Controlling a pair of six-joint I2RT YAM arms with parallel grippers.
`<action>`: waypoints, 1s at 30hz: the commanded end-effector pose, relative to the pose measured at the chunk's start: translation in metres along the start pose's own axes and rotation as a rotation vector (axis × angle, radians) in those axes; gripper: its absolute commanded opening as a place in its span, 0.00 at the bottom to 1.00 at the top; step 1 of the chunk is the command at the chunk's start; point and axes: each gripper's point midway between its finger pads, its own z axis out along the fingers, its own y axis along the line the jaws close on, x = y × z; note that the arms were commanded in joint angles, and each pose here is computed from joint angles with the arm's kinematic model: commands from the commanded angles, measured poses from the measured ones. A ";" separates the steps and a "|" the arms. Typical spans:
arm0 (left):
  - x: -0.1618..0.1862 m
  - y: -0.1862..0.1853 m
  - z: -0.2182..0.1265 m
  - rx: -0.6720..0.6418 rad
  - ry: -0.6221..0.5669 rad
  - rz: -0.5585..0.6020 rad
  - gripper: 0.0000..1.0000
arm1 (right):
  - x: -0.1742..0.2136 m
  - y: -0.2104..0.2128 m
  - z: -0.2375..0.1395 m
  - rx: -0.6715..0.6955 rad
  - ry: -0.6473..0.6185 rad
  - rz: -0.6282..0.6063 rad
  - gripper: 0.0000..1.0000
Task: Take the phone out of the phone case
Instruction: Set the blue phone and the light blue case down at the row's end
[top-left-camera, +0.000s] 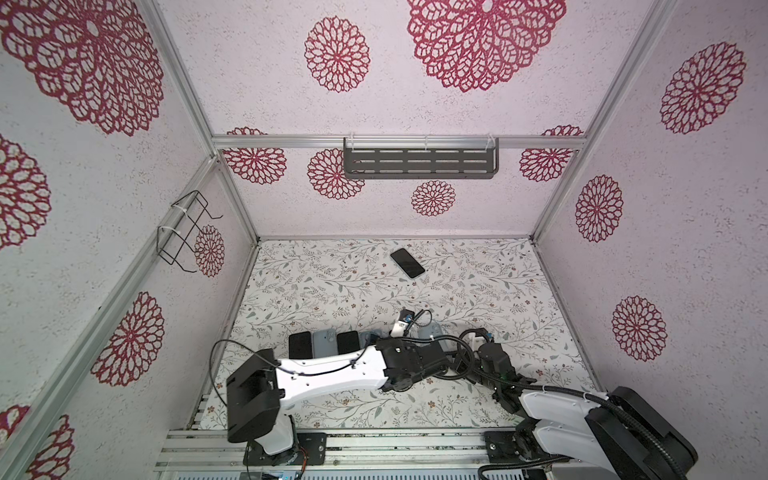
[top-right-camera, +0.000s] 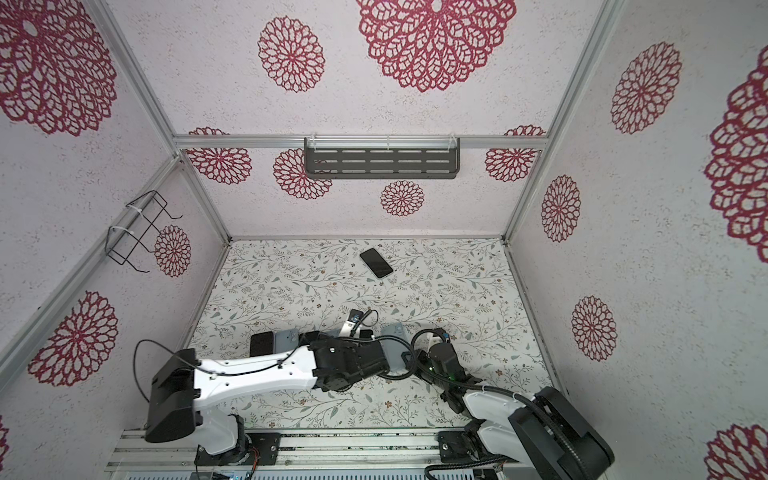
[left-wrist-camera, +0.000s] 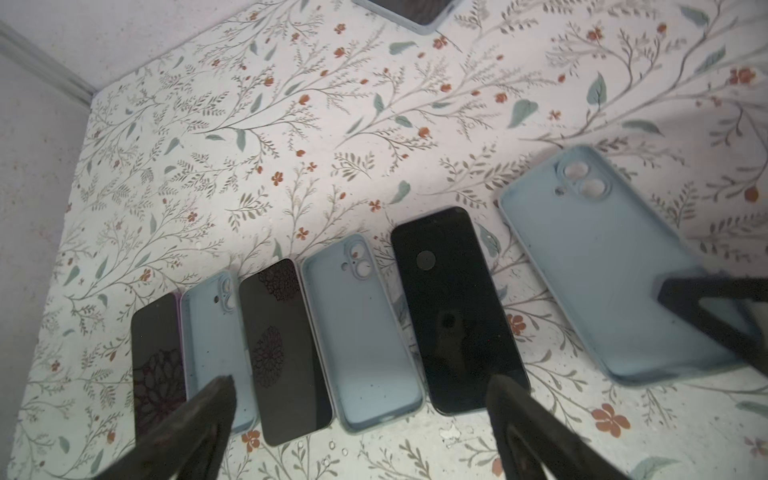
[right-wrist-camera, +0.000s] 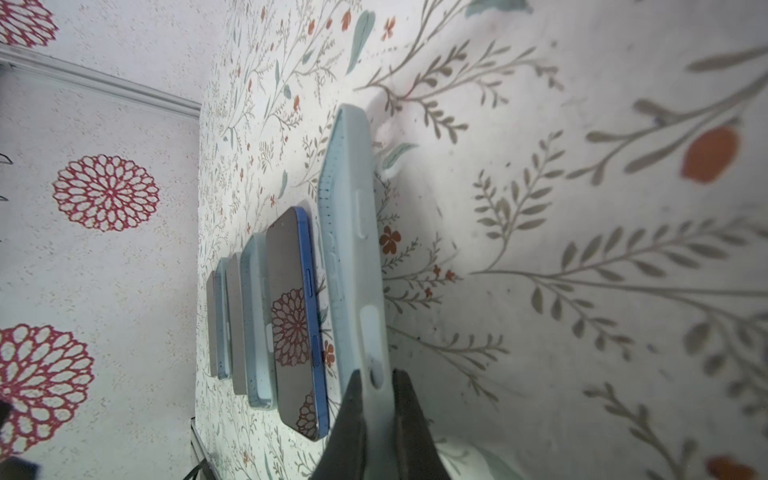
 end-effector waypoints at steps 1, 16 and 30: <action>-0.002 0.025 0.002 -0.011 -0.004 -0.095 1.00 | -0.016 0.022 0.005 -0.051 -0.099 0.027 0.00; -0.047 0.119 -0.018 0.030 -0.142 -0.279 0.97 | 0.005 0.024 0.025 -0.007 -0.205 0.122 0.00; -0.076 0.153 -0.040 0.040 -0.230 -0.330 0.97 | 0.065 0.040 0.052 -0.024 -0.123 0.194 0.00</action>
